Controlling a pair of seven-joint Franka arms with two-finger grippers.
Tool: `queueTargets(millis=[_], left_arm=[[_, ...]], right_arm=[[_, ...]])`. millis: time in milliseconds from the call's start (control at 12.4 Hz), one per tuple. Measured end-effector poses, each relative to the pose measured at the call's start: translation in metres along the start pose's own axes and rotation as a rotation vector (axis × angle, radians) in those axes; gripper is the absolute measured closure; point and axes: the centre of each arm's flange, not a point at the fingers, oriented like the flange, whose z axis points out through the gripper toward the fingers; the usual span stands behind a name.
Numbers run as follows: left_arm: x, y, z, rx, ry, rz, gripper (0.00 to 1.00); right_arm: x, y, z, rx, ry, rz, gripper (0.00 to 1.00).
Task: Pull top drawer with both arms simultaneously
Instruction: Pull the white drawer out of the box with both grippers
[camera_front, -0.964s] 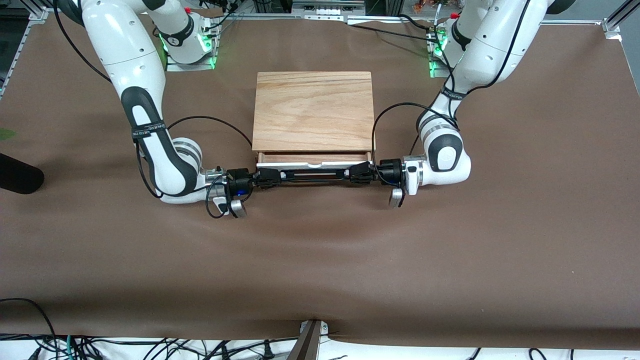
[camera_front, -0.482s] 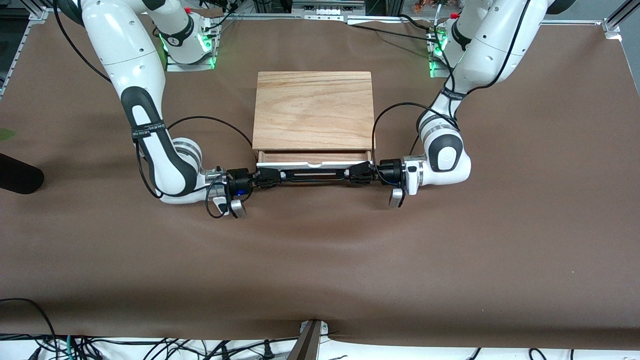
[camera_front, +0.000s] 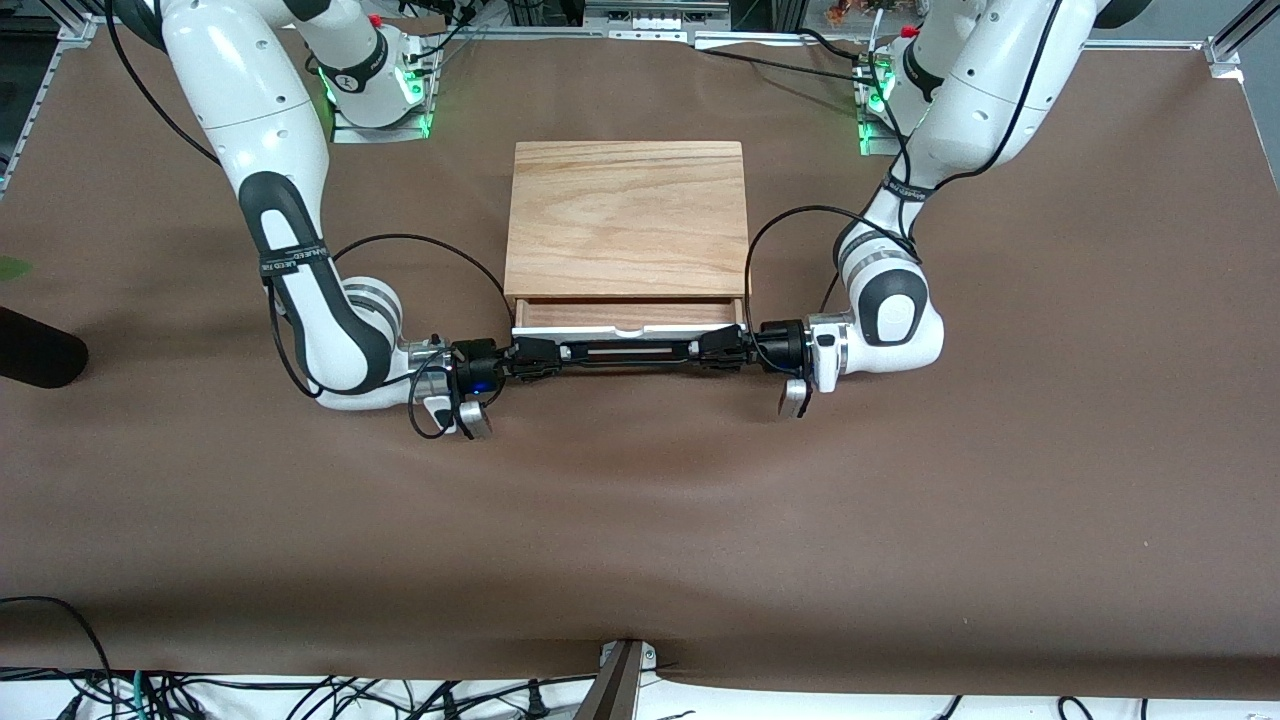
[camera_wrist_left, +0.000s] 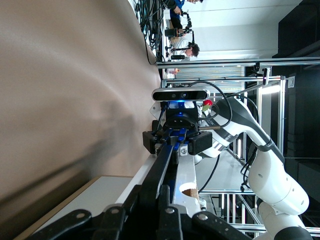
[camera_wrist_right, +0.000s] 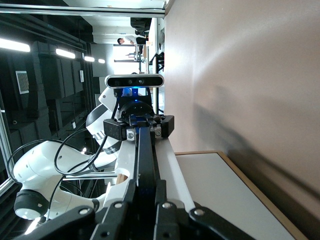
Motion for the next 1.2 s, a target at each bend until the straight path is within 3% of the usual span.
queueTargets(millis=[1205], left_arm=[[0.015, -0.003, -0.003, -0.01, 0.006, -0.03, 0.82]], right_arm=[[0.017, -0.001, 0.001, -0.004, 0.002, 0.028, 0.83]])
